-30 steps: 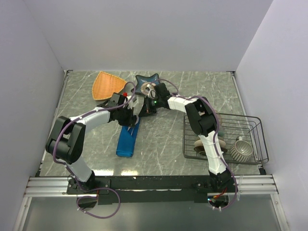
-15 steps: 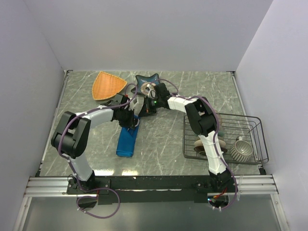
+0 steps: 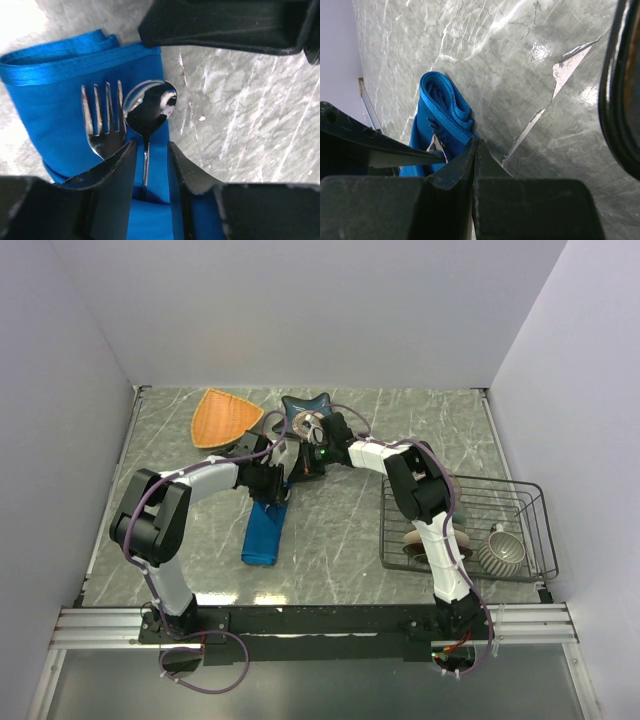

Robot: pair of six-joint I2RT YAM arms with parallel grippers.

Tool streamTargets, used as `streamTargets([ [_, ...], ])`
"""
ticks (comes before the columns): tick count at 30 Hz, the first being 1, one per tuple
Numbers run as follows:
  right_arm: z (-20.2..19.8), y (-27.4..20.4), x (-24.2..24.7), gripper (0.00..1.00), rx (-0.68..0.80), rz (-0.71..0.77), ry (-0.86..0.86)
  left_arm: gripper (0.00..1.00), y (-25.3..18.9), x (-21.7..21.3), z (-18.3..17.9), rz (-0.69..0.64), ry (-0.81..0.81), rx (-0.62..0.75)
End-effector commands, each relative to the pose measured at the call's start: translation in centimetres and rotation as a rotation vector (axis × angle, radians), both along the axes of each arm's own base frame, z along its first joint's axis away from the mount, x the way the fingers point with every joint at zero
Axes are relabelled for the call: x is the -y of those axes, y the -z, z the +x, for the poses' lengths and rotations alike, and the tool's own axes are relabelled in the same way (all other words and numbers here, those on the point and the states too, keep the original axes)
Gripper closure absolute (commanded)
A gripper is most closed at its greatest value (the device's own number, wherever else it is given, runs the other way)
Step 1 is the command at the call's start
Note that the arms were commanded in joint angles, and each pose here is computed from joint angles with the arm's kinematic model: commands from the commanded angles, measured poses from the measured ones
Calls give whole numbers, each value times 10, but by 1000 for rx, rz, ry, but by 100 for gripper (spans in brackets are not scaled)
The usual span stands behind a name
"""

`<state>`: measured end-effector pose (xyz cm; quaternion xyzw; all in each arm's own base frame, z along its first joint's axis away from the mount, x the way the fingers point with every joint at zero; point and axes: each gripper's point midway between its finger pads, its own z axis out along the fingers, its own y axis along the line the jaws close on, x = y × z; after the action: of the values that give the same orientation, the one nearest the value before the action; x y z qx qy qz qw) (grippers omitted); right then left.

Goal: Fold the napkin into a case and place the utensils inside
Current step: Insert the spoon into the folded napkin, then reset both arms

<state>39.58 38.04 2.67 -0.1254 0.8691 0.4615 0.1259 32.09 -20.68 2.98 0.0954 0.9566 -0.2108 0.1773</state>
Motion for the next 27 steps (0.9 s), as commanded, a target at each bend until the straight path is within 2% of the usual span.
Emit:
streamTargets([
  [1, 18, -28, -6, 100, 110, 20, 3, 63, -29, 0, 23, 4, -37, 106],
  [5, 18, -29, -6, 100, 109, 21, 0, 63, -52, 4, 30, -35, -38, 185],
  [8, 17, -31, -8, 100, 106, 30, -12, 54, -75, 7, 36, -72, -39, 260],
  [9, 18, -34, -9, 96, 110, 35, -16, 52, -82, 8, 37, -84, -40, 280],
  [11, 19, -38, -9, 88, 117, 38, -15, 47, -101, 9, 40, -114, -41, 341],
  [12, 21, -41, -9, 77, 126, 39, -12, 45, -107, 9, 41, -122, -41, 364],
  [15, 25, -50, -8, 59, 157, 34, -9, 36, -133, 9, 47, -141, -40, 452],
  [19, 32, -67, -5, 43, 187, 38, -6, 24, -174, 5, 59, -167, -60, 565],
  [22, 44, -89, 3, 28, 231, 47, 11, 4, -210, -5, 70, -185, -80, 647],
  [23, 46, -104, 5, 24, 255, 59, 10, 1, -221, -9, 72, -194, -80, 668],
  [24, 49, -113, 8, 15, 271, 65, 14, 1, -228, -18, 75, -181, -80, 678],
  [25, 53, -122, 16, 9, 291, 64, 21, 1, -249, -22, 80, -187, -86, 713],
  [27, 56, -158, 26, 0, 362, 88, 27, 1, -258, -40, 82, -150, -87, 696],
])
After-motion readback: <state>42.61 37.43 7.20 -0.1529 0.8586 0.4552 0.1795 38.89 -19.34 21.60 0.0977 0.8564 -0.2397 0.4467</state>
